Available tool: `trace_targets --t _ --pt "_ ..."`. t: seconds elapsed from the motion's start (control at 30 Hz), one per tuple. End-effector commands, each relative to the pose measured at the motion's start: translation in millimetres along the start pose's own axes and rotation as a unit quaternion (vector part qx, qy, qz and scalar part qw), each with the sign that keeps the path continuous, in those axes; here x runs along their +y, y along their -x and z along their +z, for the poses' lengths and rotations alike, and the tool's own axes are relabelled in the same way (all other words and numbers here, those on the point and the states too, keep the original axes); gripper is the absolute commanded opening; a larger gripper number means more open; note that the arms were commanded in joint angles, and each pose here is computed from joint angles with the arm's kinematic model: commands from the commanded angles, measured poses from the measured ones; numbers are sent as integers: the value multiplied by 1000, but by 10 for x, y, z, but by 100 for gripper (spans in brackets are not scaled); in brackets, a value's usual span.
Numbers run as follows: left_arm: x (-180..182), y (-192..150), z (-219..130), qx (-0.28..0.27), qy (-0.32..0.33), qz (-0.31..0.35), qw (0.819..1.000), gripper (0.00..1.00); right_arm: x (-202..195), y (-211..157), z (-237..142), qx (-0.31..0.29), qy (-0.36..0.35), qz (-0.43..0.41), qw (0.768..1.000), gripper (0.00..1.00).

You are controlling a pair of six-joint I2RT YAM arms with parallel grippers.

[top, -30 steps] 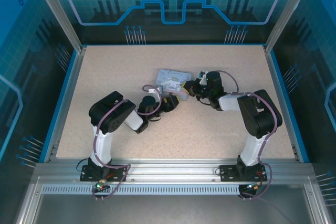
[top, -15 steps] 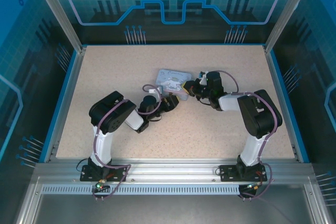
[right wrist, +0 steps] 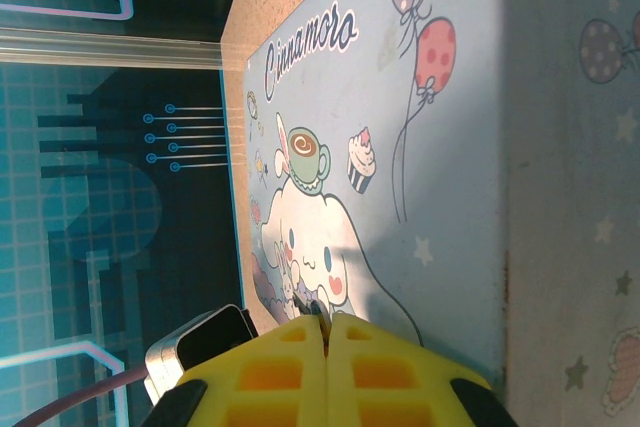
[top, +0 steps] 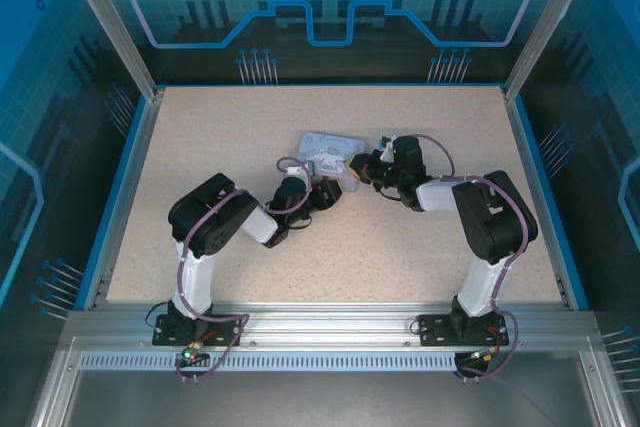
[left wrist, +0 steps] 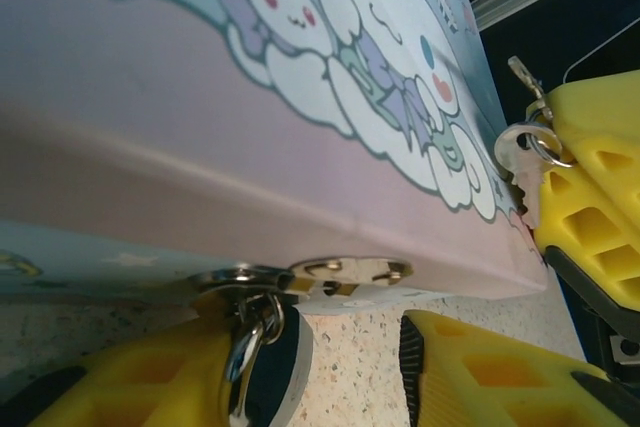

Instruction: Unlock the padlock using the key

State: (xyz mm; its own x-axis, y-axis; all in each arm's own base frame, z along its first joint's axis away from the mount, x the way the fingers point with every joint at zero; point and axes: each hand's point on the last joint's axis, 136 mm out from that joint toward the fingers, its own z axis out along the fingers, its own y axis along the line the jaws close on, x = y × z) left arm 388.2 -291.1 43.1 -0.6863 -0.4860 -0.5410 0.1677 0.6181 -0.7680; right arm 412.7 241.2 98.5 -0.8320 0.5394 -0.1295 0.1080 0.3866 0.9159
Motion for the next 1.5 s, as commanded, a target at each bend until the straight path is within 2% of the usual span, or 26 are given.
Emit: trace_targets --t 0.0,0.37,0.93,1.0,1.1,1.17,1.47 --pt "326 -221 -17 25 71 5 997 42 -381 -108 21 12 -58 36 998 0" --pt "439 -265 -91 -25 94 -24 995 31 -402 -115 33 12 -59 39 997 0" --pt "460 -279 -19 -19 105 -19 994 20 -395 -115 34 12 -58 40 997 0" --pt "452 -291 -7 -13 105 -11 994 23 -394 -118 35 13 -57 41 997 0" --pt "470 -316 -2 -5 111 -7 994 32 -397 -108 34 11 -57 42 997 0" --pt "486 -329 -2 -1 116 -4 993 32 -397 -117 35 12 -57 42 997 0" --pt "512 -331 -13 0 123 -4 992 18 -390 -117 32 12 -56 42 997 0"
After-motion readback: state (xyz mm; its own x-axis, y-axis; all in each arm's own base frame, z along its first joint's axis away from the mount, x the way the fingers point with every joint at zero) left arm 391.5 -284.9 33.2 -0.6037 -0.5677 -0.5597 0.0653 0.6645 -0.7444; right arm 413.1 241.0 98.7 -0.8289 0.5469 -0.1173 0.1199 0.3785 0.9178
